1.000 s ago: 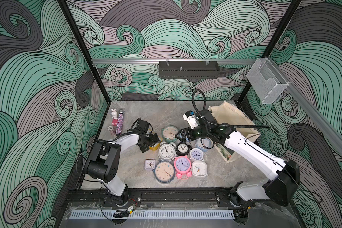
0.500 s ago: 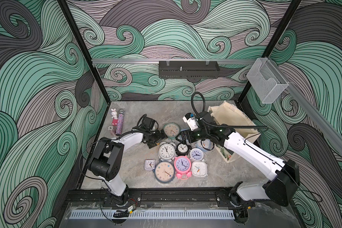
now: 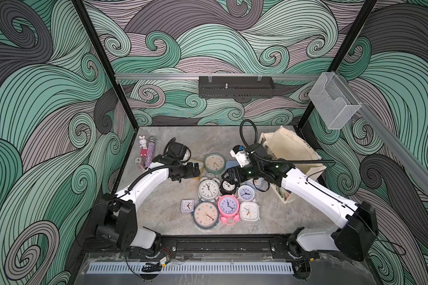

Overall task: Put the alarm clock into the canvas bag
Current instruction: Move the alarm to the center of the board, then pick up the alarm from the center of the board.

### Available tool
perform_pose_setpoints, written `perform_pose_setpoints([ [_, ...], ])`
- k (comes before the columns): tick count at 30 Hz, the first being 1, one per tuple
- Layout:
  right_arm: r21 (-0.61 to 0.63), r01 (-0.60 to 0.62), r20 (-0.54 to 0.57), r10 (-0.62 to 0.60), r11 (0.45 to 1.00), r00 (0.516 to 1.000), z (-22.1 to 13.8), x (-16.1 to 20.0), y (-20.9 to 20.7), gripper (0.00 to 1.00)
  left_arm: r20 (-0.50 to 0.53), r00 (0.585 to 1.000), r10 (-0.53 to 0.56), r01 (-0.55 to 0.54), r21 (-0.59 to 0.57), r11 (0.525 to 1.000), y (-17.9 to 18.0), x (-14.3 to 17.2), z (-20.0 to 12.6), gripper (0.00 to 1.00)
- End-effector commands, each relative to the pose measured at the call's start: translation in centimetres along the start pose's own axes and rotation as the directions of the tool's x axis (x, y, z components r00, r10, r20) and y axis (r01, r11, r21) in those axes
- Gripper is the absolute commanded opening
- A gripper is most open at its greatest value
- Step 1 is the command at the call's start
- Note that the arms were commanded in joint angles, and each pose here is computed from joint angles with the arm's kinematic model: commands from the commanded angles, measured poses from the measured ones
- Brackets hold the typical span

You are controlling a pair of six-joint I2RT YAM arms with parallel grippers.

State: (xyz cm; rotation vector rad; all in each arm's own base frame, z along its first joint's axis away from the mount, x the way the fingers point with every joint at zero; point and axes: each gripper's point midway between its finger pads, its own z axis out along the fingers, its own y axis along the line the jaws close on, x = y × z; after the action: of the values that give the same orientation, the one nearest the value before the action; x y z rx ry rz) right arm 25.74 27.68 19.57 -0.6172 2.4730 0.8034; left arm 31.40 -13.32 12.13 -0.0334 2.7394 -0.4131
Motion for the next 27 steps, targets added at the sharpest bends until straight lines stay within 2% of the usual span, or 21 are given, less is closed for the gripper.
perform_pose_setpoints([
  [1, -0.028, -0.005, 0.009, 0.005, 1.0, 1.0, 0.6, -0.1, 0.5, 1.0, -0.057, 0.993, 0.104, -0.11, -0.106, 0.988, 2.9, 0.1, 0.6, 0.99],
  [6, -0.082, -0.005, -0.005, 0.005, 0.997, 1.0, 0.9, 0.8, 1.7, 1.0, -0.178, 0.959, 0.219, -0.248, -0.164, 0.955, 4.6, 0.9, 1.8, 0.99],
  [12, -0.112, -0.005, -0.035, 0.001, 0.994, 0.999, 0.9, 2.1, 2.2, 1.0, -0.206, 0.936, 0.285, -0.32, -0.16, 0.934, 5.2, 0.6, 4.1, 0.99],
  [18, -0.119, 0.002, -0.054, -0.008, 0.993, 0.999, 0.8, 2.9, 2.4, 1.0, -0.256, 0.913, 0.316, -0.363, -0.163, 0.917, 5.7, 0.1, 6.0, 0.99],
  [23, -0.115, 0.012, -0.062, -0.019, 0.993, 0.998, 0.9, 3.0, 2.3, 1.0, -0.22, 0.92, 0.324, -0.363, -0.166, 0.917, 5.2, -1.5, 6.9, 0.99],
  [27, -0.115, 0.012, -0.067, -0.02, 0.993, 0.998, 1.1, 3.1, 2.2, 1.0, -0.236, 0.916, 0.323, -0.37, -0.192, 0.909, 5.8, -2.0, 7.9, 0.99],
])
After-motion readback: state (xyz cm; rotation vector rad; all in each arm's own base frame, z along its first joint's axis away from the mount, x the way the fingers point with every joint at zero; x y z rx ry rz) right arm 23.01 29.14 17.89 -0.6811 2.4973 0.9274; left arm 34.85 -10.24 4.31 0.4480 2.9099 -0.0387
